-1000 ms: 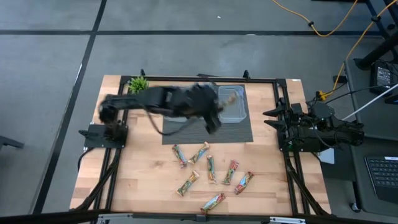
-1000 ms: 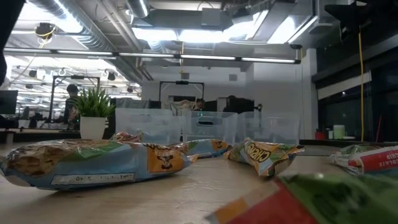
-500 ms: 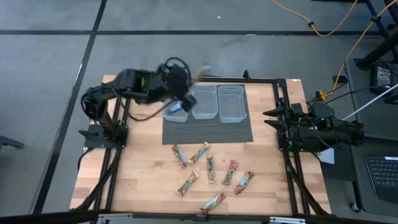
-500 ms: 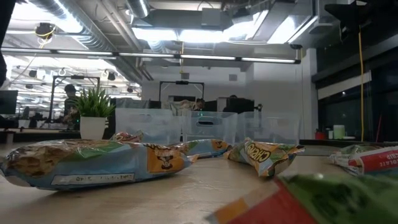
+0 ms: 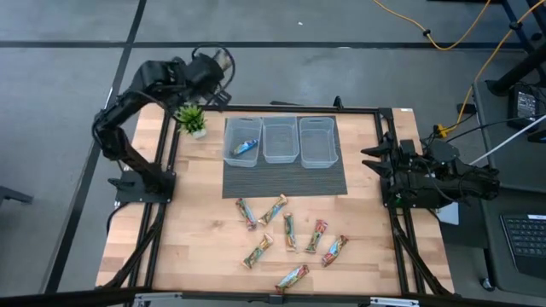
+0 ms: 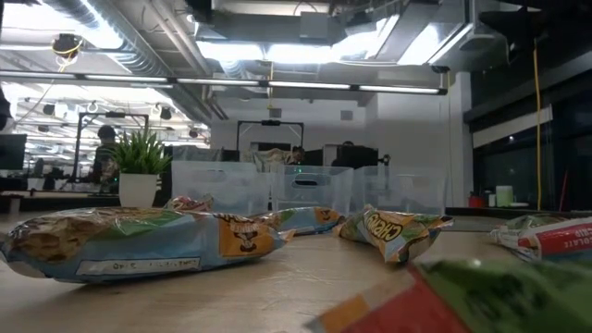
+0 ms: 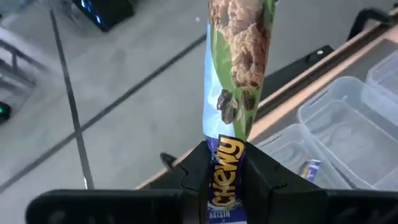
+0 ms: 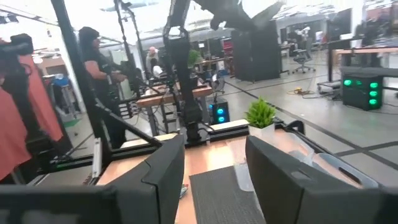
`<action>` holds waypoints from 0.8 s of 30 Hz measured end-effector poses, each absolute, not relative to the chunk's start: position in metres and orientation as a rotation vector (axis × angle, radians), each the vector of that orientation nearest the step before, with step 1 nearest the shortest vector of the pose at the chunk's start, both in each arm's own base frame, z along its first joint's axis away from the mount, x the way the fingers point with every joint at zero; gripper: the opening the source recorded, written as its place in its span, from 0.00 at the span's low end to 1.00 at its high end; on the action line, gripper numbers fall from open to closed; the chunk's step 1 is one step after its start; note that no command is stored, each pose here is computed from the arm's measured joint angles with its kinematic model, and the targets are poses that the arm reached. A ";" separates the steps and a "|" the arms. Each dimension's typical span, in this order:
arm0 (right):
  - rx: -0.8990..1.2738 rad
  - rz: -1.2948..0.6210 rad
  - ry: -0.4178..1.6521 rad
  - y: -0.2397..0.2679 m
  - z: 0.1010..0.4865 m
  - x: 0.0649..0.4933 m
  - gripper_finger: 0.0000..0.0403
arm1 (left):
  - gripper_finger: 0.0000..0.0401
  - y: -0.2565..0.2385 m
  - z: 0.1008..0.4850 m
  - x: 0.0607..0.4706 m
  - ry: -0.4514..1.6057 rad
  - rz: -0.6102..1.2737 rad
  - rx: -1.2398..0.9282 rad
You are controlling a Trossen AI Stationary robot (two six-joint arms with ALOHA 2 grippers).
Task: Pick and place Granola Bars by type
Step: Put the blue granola bar into the left transparent bin
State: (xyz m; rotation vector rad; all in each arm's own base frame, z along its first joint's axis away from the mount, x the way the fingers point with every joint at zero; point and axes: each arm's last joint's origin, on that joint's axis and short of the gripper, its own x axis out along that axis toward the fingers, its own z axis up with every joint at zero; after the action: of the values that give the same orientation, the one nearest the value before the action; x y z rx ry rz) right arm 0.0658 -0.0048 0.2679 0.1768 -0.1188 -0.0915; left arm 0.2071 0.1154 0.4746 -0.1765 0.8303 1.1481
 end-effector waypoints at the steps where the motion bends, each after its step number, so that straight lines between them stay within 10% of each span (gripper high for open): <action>1: 0.177 -0.100 -0.120 -0.005 0.268 0.066 0.43 | 0.14 0.122 0.472 0.204 0.838 1.135 -0.210; 24: 0.177 -0.111 -0.119 -0.005 0.268 0.066 0.43 | 0.14 0.134 0.270 0.261 1.064 0.797 -0.589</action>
State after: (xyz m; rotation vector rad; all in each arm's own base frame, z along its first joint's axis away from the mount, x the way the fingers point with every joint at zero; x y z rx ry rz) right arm 0.0658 -0.0054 0.2677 0.1770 -0.1194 -0.1107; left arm 0.2613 0.1338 0.2699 -0.5889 1.0644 0.7967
